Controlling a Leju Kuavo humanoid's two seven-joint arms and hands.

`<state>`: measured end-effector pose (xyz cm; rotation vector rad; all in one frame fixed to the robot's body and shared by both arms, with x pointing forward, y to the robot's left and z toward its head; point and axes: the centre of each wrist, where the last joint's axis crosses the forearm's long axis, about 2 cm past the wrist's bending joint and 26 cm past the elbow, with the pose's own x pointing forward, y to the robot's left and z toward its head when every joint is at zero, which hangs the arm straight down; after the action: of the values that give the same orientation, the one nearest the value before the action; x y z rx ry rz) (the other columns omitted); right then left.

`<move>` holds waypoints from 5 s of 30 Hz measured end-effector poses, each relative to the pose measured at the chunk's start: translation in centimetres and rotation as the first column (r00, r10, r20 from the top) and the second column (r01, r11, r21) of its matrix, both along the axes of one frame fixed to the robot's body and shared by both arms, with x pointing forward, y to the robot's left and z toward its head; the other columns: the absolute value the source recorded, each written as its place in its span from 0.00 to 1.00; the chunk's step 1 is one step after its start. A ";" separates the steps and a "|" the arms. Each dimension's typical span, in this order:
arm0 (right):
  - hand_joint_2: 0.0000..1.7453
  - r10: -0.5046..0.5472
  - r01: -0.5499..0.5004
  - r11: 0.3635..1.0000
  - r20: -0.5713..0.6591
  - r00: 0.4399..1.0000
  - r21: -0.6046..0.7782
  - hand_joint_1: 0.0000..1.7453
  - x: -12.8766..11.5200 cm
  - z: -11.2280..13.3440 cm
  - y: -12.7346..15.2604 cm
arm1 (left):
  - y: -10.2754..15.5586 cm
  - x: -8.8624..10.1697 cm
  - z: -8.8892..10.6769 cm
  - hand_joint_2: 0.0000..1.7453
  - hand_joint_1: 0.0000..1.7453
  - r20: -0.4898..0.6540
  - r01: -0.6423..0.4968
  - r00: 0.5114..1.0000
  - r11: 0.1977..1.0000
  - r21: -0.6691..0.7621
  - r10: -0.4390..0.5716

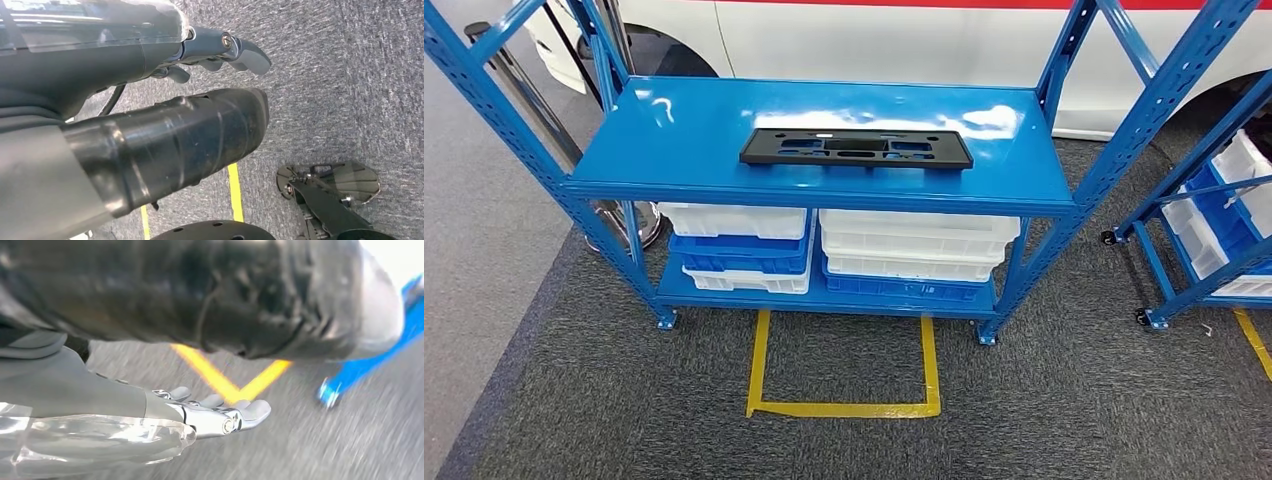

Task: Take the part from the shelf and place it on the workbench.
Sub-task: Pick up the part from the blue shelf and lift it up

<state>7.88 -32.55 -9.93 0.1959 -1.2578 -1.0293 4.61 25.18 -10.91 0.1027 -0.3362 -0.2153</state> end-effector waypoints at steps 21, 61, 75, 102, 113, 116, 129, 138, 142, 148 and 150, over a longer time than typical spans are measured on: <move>0.75 0.709 -0.523 0.704 0.514 0.483 -0.480 0.00 12.4 13.3 11.6 | 0.1 0.1 0.0 0.00 0.00 -0.055 0.085 0.995 0.996 -0.012 -0.085; 0.00 0.871 -0.331 0.472 0.490 0.032 -0.817 0.00 9.8 24.5 21.3 | 0.0 0.7 0.1 0.00 0.00 -0.092 0.131 0.987 0.991 -0.013 -0.131; 0.00 0.862 -0.215 0.484 0.505 -0.051 -0.848 0.00 10.3 27.4 21.2 | -0.2 0.9 0.1 0.00 0.00 -0.088 0.137 0.987 0.990 -0.017 -0.138; 0.00 0.866 -0.196 0.476 0.496 -0.064 -0.857 0.00 10.5 27.8 21.1 | -0.1 0.8 0.1 0.00 0.00 -0.093 0.123 0.988 0.992 -0.038 -0.126; 0.00 0.866 -0.194 0.474 0.494 -0.070 -0.859 0.00 10.5 27.9 21.2 | -0.1 0.8 0.1 0.00 0.00 -0.093 0.120 0.988 0.992 -0.044 -0.124; 0.00 0.868 -0.192 0.474 0.493 -0.062 -0.859 0.00 10.5 27.9 21.1 | 0.0 0.6 0.0 0.00 0.00 -0.098 0.120 0.987 0.992 -0.044 -0.124; 0.00 0.870 -0.191 0.471 0.489 -0.056 -0.861 0.00 10.5 27.8 21.1 | 0.0 0.5 0.0 0.00 0.00 -0.098 0.123 0.987 0.991 -0.049 -0.127; 0.00 0.872 -0.191 0.468 0.486 -0.058 -0.863 0.00 10.5 27.8 21.0 | -0.4 0.6 0.1 0.00 0.00 -0.093 0.131 0.986 0.990 -0.057 -0.135; 0.00 0.872 -0.192 0.467 0.485 -0.061 -0.863 0.00 10.5 27.8 21.1 | -0.4 0.7 0.1 0.00 0.00 -0.089 0.131 0.987 0.990 -0.057 -0.136; 0.00 0.873 -0.193 0.466 0.485 -0.061 -0.863 0.00 10.4 27.8 21.1 | -0.3 0.5 0.0 0.00 0.00 -0.095 0.130 0.986 0.990 -0.056 -0.135; 0.00 0.873 -0.194 0.465 0.484 -0.061 -0.864 0.00 10.4 27.7 21.1 | -0.3 0.5 0.0 0.00 0.00 -0.094 0.131 0.986 0.990 -0.056 -0.136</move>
<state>18.32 -11.43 17.81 0.9687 -2.2266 0.5822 5.12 24.84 -10.87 0.0201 -0.2513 -0.3430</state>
